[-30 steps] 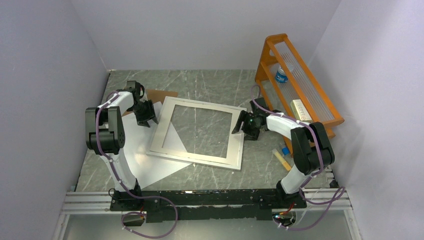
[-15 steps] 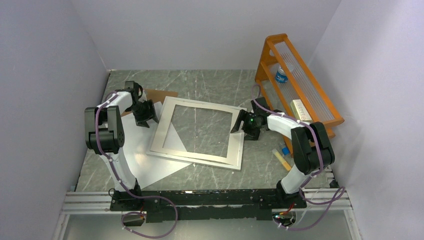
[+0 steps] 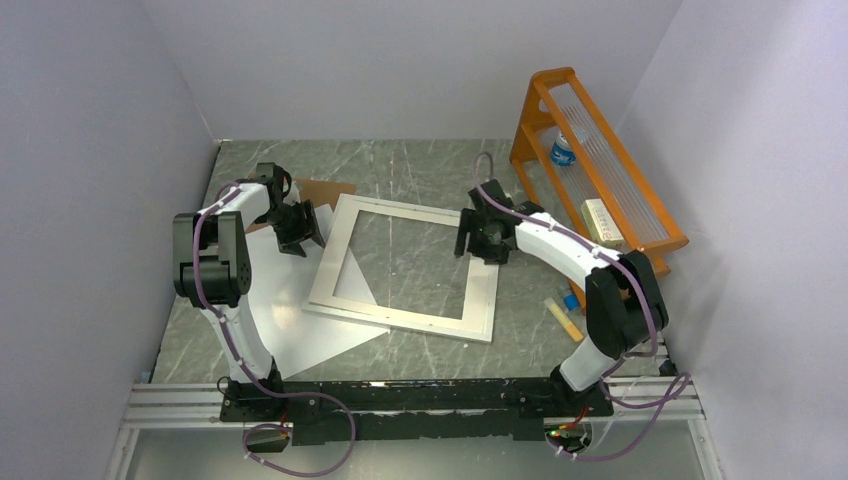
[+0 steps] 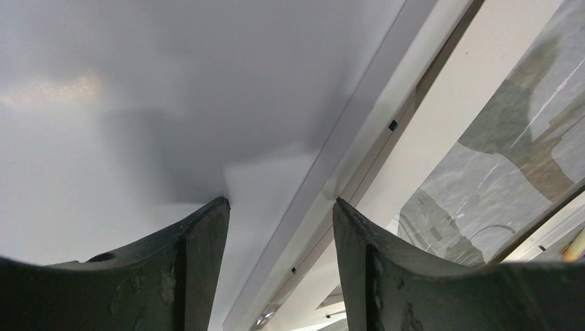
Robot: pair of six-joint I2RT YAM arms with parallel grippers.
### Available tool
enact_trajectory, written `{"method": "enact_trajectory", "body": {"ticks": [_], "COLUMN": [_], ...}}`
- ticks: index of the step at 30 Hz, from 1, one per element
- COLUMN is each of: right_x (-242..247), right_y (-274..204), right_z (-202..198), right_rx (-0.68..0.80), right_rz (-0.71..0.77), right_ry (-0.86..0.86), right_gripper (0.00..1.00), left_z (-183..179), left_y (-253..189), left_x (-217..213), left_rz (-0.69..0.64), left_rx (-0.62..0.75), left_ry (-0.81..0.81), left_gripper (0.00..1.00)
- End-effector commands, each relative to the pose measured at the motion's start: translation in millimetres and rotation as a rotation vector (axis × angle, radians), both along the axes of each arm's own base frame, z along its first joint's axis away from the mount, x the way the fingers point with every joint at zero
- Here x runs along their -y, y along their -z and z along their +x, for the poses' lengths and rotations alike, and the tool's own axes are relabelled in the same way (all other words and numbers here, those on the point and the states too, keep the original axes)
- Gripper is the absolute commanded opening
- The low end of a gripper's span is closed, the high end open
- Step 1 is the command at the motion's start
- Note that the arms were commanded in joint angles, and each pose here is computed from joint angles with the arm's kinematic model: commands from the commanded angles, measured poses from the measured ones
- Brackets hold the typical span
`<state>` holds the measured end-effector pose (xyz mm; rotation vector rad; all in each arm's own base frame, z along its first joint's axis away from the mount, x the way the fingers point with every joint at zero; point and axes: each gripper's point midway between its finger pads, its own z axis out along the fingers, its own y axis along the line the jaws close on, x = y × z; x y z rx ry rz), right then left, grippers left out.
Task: Put the photo into the frame
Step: Adjust the photo frame item on the photo frame.
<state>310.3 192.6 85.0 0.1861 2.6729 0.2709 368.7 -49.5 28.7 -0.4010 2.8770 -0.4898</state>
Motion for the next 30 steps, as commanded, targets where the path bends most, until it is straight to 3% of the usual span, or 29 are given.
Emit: {"method": "enact_trajectory", "body": {"ticks": [1, 8, 18, 21, 30], "right_x": [-2.3, -57.5, -69.6, -62.1, -9.4], "right_y": [-0.6, 9.3, 38.3, 40.0, 28.8], "right_z": [-11.5, -30.4, -61.8, -62.6, -48.0], "right_rx": [-0.004, -0.052, -0.177, -0.191, -0.17], "right_rz": [-0.14, -0.009, -0.084, -0.142, -0.537], "right_ry": [-0.049, -0.243, -0.453, -0.429, -0.219], "right_gripper": [0.67, 0.49, 0.51, 0.53, 0.57], "left_z": [-12.2, -12.4, -12.4, -12.9, -13.3], "left_y": [4.7, 5.2, 7.0, 8.3, 5.6], "left_x": [13.8, 14.8, 12.6, 11.8, 7.7], "left_rz": [-0.053, -0.059, -0.045, -0.04, -0.015], "left_rx": [-0.06, -0.066, -0.079, -0.084, -0.08], "left_ry": [0.013, 0.012, 0.001, -0.001, -0.008], "left_gripper": [0.61, 0.55, 0.54, 0.54, 0.53]}}
